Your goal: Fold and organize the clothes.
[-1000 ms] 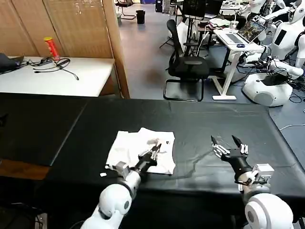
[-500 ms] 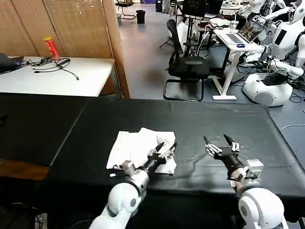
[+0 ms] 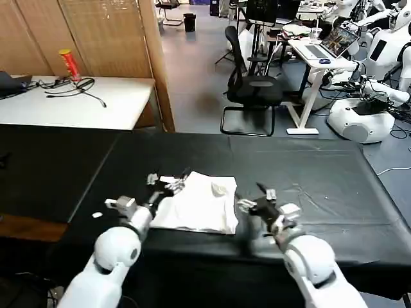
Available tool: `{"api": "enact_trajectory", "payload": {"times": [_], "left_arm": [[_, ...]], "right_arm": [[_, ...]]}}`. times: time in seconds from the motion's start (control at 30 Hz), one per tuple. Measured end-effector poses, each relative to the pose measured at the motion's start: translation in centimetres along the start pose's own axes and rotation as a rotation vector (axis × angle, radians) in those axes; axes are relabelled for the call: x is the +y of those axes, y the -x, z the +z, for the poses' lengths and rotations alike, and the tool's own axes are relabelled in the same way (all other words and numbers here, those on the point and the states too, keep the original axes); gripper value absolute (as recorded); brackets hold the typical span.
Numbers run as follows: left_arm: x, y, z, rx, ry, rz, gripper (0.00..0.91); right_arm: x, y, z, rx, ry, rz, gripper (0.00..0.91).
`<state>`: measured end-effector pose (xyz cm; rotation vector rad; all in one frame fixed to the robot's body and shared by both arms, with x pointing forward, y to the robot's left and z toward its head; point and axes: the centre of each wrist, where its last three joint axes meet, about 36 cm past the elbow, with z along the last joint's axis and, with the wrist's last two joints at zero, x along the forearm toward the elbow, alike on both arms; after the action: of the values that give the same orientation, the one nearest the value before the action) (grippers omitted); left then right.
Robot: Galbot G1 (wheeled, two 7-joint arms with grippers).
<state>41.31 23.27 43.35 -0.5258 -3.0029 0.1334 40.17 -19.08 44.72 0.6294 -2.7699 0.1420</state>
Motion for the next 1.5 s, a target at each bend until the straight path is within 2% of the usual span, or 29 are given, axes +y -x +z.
{"api": "enact_trajectory", "payload": {"times": [0.23, 0.4, 0.53, 0.73, 0.87, 1.13, 1.37, 1.43, 1.47, 1.5], "left_arm": [[0.7, -1.2, 0.7, 0.014, 0.036, -0.034, 0.878], [1.7, -1.7, 1.4, 0.040, 0.031, -0.059, 0.878], [2.3, -2.0, 2.2, 0.045, 0.016, -0.079, 0.878], [3.6, -2.2, 3.7, 0.061, -0.045, -0.101, 0.878], [4.5, -2.7, 4.6, 0.087, -0.126, -0.105, 0.878], [5.1, -3.2, 5.8, 0.113, -0.329, -0.097, 0.878], [5.6, -3.2, 7.1, 0.150, -0.424, -0.104, 0.878], [5.6, -3.1, 7.4, 0.158, -0.455, -0.107, 0.839], [5.7, -3.1, 7.5, 0.164, -0.473, -0.109, 0.751], [5.8, -3.1, 7.5, 0.166, -0.490, -0.108, 0.546]], "right_arm": [[1.5, 4.0, 1.4, 0.005, -0.078, 0.018, 0.878], [1.2, 5.5, 3.2, 0.005, -0.063, 0.118, 0.878], [1.1, 5.8, 3.4, -0.003, 0.001, 0.222, 0.878], [0.2, 4.7, 3.1, 0.010, 0.070, 0.278, 0.878], [-0.4, 2.9, 2.3, -0.011, 0.096, 0.273, 0.878], [-0.5, -0.2, 0.8, -0.067, 0.080, 0.261, 0.878], [-0.2, -1.3, 0.0, -0.097, 0.078, 0.254, 0.878], [-0.2, -1.5, -0.1, -0.102, 0.078, 0.255, 0.878], [-0.2, -1.6, -0.2, -0.103, 0.078, 0.255, 0.878], [-0.2, -1.7, -0.2, -0.105, 0.078, 0.256, 0.878]]}}
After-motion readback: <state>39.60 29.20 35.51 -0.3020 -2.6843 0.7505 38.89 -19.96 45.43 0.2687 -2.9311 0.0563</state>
